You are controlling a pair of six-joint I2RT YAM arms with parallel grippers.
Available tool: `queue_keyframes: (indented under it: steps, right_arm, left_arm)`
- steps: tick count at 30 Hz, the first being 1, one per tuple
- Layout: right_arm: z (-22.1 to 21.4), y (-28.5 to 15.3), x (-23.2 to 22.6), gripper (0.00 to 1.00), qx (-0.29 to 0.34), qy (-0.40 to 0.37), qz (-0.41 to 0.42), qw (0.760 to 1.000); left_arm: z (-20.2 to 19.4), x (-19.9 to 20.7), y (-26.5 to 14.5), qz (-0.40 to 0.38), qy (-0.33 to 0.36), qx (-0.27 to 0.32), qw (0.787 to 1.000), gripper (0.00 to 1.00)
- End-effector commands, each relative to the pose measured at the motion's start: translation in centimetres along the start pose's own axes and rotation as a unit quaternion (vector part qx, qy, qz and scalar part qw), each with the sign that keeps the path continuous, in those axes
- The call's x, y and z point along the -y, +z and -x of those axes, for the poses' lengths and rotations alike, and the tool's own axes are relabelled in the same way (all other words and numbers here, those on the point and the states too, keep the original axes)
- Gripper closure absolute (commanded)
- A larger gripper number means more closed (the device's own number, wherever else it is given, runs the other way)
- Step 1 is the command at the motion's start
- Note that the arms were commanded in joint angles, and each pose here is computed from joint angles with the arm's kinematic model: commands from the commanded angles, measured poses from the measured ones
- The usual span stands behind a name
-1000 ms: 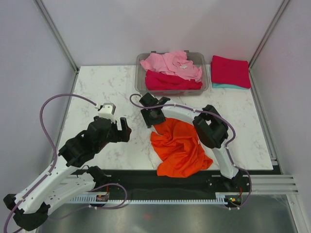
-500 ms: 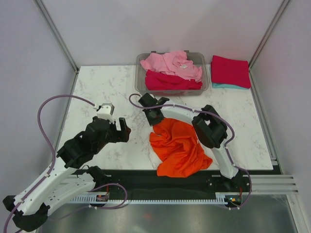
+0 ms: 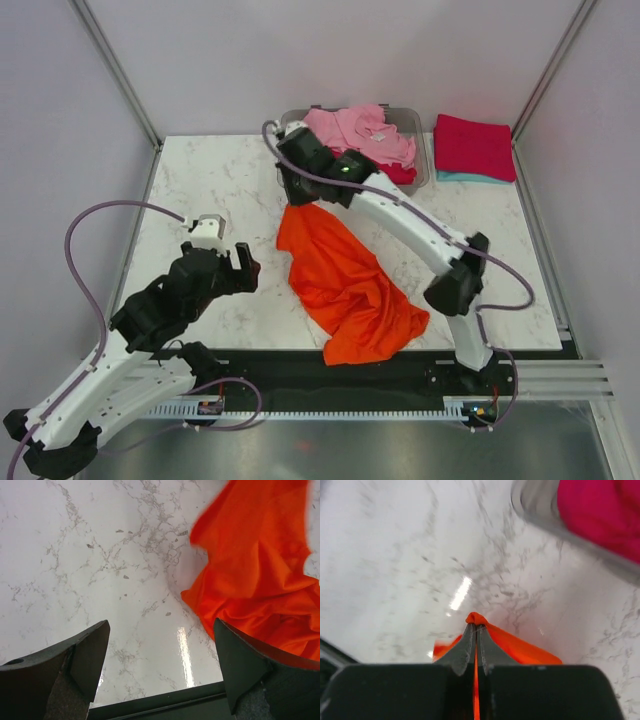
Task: Fold and stack the t-shirts
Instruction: Flatten the tshirt out
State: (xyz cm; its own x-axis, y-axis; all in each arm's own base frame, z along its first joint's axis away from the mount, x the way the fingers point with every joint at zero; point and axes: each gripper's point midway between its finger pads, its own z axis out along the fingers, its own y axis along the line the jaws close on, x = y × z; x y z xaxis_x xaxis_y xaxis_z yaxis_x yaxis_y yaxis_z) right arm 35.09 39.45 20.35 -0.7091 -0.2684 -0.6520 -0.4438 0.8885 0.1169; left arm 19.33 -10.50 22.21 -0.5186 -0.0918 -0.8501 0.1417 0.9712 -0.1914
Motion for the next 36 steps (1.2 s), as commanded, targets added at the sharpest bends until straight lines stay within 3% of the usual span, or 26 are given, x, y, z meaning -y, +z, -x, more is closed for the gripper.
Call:
queue_keyframes:
  steps: [1, 3, 5, 6, 12, 15, 20, 24, 28, 36]
  right_arm:
    - [7.1, -21.8, 1.5, 1.0, 0.173, 0.034, 0.025, 0.984]
    - [4.9, -26.1, 4.6, 1.0, 0.196, 0.056, 0.001, 0.979]
    - [3.2, -27.7, 8.8, 1.0, 0.224, 0.098, -0.072, 0.967]
    - [0.2, -27.9, 11.2, 1.0, 0.214, 0.104, -0.104, 0.966]
    - [-10.3, -25.0, 19.7, 1.0, 0.175, 0.185, -0.248, 0.935]
    - [-14.3, -23.3, 21.6, 1.0, 0.17, 0.223, -0.275, 0.92]
    - [-16.4, -19.4, 20.0, 1.0, 0.158, 0.241, -0.22, 0.932]
    - [-18.2, -17.0, 19.3, 1.0, 0.118, 0.226, -0.211, 0.944]
    - [-18.8, -16.6, 19.3, 1.0, 0.121, 0.226, -0.203, 0.945]
    - [-19.0, -15.5, 18.0, 1.0, 0.107, 0.213, -0.168, 0.956]
  left_arm:
    - [0.7, -1.3, -0.2, 0.034, -0.02, 0.021, 0.999, 0.09]
    - [0.8, -1.6, -0.4, 0.04, -0.022, 0.025, 0.999, 0.09]
    - [1.1, -1.6, -0.6, 0.038, -0.026, 0.03, 0.998, 0.09]
    - [1.1, -1.6, -0.6, 0.038, -0.025, 0.03, 0.999, 0.09]
    - [1.2, -0.3, 0.0, 0.025, -0.016, 0.007, 1.0, 0.09]
    - [0.6, 1.5, 1.2, 0.005, -0.015, -0.029, 0.999, 0.09]
    - [-0.4, 2.8, 4.5, 0.021, -0.025, -0.054, 0.998, 0.09]
    - [-3.6, 3.3, 6.8, 0.036, -0.051, -0.098, 0.993, 0.12]
    - [-7.4, 3.1, 8.8, 0.055, -0.101, -0.13, 0.985, 0.16]
    - [-8.8, 1.1, 13.0, 0.05, -0.18, -0.137, 0.973, 0.18]
